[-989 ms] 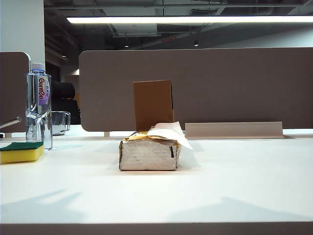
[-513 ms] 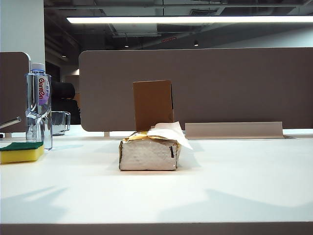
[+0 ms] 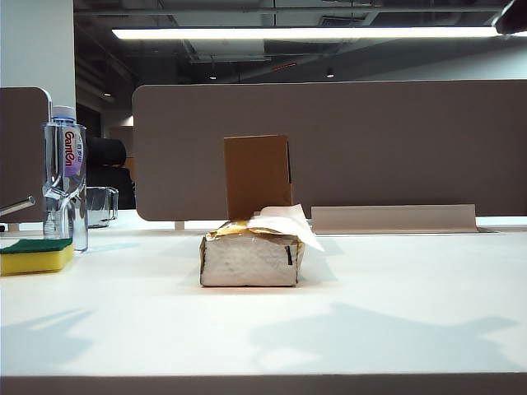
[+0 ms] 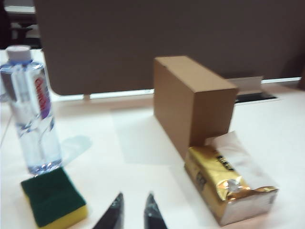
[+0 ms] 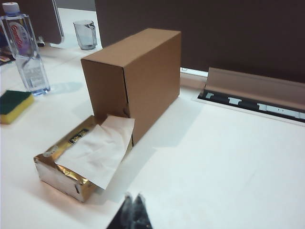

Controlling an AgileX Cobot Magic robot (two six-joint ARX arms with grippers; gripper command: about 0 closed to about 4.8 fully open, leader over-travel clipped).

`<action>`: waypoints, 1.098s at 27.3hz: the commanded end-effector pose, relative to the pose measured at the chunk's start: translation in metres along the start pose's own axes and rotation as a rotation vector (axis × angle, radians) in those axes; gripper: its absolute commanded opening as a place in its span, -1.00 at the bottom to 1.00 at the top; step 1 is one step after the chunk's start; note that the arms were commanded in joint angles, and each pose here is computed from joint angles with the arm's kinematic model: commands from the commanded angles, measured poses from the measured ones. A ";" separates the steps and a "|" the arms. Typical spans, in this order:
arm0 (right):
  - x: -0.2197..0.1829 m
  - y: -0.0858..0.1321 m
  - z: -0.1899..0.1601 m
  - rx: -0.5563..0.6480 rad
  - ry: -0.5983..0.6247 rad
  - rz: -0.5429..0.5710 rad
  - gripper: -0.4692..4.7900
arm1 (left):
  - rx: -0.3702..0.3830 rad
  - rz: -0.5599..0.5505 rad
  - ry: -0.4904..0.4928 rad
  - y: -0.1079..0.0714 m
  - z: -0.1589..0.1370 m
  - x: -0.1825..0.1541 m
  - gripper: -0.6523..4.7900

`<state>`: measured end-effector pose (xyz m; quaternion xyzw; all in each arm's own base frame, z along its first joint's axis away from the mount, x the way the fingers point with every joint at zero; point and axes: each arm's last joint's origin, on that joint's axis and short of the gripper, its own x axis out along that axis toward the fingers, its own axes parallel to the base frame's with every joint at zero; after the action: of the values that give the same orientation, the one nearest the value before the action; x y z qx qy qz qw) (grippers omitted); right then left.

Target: Move the sponge from right to left to wipe the table, avoiding obstacles on the table, and finally reaching the bottle of mineral water.

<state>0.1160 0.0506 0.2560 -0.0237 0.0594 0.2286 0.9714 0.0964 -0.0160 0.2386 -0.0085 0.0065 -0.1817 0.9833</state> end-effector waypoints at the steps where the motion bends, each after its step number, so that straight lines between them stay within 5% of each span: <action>1: 0.006 0.000 -0.011 0.033 0.003 0.005 -0.83 | 0.001 0.012 0.005 0.001 -0.007 0.002 -0.55; 8: -0.018 0.000 -0.015 0.042 -0.092 -0.044 -0.83 | 0.025 0.011 0.007 0.001 -0.008 0.002 -0.56; 30: -0.025 0.002 -0.071 0.075 -0.076 -0.066 -0.83 | -0.016 0.013 0.020 0.005 -0.059 0.012 -0.57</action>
<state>0.0850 0.0355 0.1890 0.0196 0.0346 0.1954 0.9799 0.1080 -0.0166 0.1784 -0.0144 0.0279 -0.1766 0.9838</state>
